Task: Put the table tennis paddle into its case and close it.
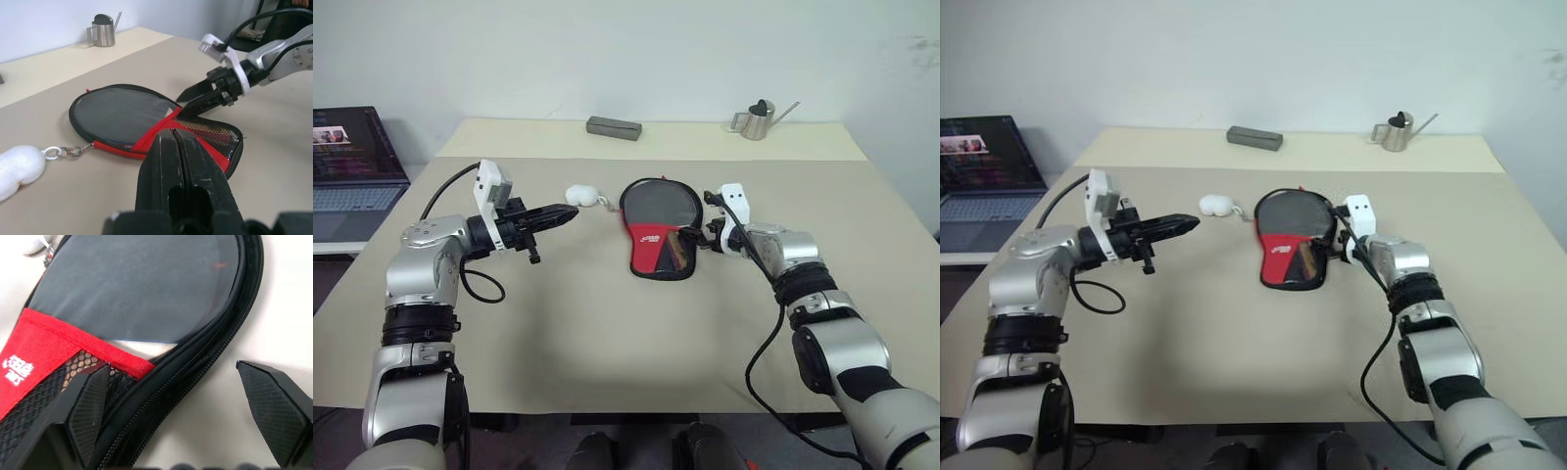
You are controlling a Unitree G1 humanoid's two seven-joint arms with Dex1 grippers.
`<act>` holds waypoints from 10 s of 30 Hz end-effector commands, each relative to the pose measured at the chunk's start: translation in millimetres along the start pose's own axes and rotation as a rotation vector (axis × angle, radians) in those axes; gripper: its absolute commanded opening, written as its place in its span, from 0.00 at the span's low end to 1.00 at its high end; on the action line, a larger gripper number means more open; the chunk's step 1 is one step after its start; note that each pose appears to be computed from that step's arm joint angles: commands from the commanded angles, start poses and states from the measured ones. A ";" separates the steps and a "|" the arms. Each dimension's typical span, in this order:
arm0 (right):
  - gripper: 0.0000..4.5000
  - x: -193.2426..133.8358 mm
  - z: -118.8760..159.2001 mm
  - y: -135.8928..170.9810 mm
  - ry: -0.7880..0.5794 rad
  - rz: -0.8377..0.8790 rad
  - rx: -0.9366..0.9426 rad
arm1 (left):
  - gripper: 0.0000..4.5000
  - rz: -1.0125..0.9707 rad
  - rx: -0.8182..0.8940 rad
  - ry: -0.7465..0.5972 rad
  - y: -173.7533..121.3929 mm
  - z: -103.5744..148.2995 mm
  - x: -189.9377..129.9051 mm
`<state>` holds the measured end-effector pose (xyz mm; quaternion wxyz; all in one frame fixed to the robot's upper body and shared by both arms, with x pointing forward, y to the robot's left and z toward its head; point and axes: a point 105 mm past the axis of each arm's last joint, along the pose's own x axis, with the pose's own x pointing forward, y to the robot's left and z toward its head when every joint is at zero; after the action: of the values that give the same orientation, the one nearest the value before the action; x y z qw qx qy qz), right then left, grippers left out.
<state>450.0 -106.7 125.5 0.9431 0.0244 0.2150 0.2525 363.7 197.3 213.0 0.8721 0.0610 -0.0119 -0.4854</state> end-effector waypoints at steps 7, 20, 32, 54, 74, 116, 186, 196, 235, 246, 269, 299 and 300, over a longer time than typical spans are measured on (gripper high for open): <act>1.00 6.3 18.0 14.1 -0.042 0.058 0.106 | 0.01 0.015 0.051 -0.022 1.1 13.1 -3.9; 0.33 6.7 9.5 20.0 -0.013 0.075 0.150 | 0.00 0.016 0.048 -0.018 1.9 9.3 -3.0; 0.00 -22.4 9.6 15.6 -0.015 0.059 0.168 | 0.00 -0.047 0.049 0.024 -8.1 0.6 -5.9; 0.00 -93.0 -58.5 65.1 0.100 0.068 0.266 | 0.00 -0.492 -0.111 0.182 -104.2 -35.8 -8.6; 0.00 -138.6 -110.1 62.7 0.232 0.074 0.181 | 0.00 -0.580 -0.099 0.243 -109.0 -40.3 -14.2; 0.00 -170.4 -135.9 52.9 0.335 0.043 0.129 | 0.00 -0.604 -0.115 0.247 -111.1 -49.1 -14.9; 0.99 -86.2 -39.8 114.6 -0.044 0.501 -0.501 | 0.00 -0.016 0.012 0.153 -2.0 -20.7 3.5; 0.99 -62.3 -77.8 83.5 0.071 0.391 -0.511 | 0.00 0.072 -0.047 0.188 8.4 -37.1 23.4; 1.00 -59.4 -89.8 97.8 0.096 0.427 -0.518 | 0.99 0.322 -0.229 0.270 11.6 -84.1 117.9; 1.00 -58.9 -88.8 95.9 0.087 0.397 -0.508 | 0.80 0.246 -0.265 0.307 -1.8 -92.5 129.7; 1.00 -55.4 -144.3 44.1 0.202 0.283 -0.396 | 0.03 0.189 -0.260 0.332 -9.5 -93.0 119.2; 1.00 -50.1 -159.4 77.7 0.256 0.456 -0.346 | 0.03 0.233 -0.047 0.389 6.3 -78.6 140.2; 1.00 -50.5 -159.6 77.6 0.258 0.458 -0.347 | 0.03 0.237 -0.047 0.393 6.0 -80.4 141.0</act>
<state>336.7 -71.1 72.3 0.8556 -0.1258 0.1530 0.4783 439.9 90.5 106.5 0.8994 0.1110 0.1984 -0.3734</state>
